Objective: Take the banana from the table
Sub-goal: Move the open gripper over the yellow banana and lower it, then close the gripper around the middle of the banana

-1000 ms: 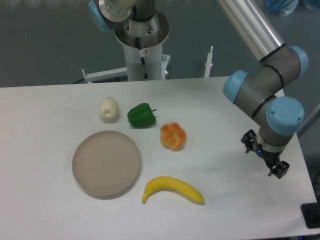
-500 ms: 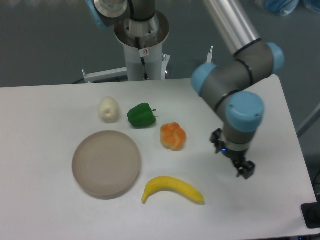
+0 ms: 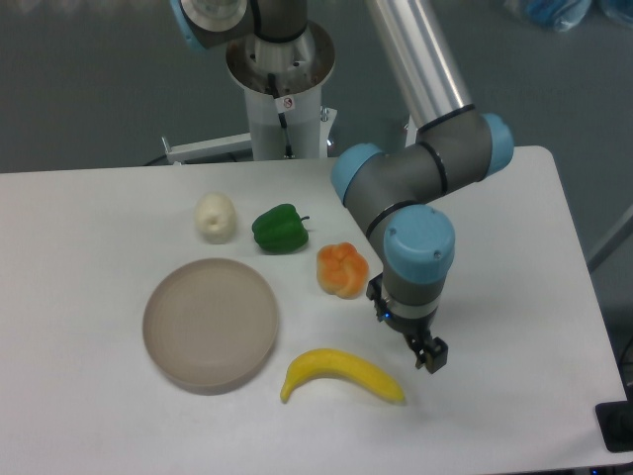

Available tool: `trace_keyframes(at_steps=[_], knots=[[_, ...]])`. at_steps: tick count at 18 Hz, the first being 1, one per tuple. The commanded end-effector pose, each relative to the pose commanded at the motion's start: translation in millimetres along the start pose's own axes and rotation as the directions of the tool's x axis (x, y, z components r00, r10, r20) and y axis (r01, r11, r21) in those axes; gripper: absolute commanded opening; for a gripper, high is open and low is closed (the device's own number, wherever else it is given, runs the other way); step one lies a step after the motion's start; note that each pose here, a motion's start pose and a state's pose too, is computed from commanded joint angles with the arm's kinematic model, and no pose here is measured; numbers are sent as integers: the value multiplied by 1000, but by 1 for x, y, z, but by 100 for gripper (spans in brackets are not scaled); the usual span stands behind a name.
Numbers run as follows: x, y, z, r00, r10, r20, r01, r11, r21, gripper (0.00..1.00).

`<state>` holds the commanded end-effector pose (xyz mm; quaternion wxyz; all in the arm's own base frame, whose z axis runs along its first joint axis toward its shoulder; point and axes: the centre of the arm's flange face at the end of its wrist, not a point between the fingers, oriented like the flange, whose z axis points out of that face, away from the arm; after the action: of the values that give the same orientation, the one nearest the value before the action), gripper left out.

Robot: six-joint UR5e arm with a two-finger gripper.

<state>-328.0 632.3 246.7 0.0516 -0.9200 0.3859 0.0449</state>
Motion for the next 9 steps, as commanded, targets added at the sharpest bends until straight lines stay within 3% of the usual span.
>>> trace_keyframes(at_steps=[1, 4, 9], knots=[[6, -19, 7, 999, 32, 8, -32, 999, 3, 100], [21, -30, 23, 987, 162, -19, -162, 987, 4, 100], [33, -36, 33, 973, 224, -47, -225, 974, 3, 100]])
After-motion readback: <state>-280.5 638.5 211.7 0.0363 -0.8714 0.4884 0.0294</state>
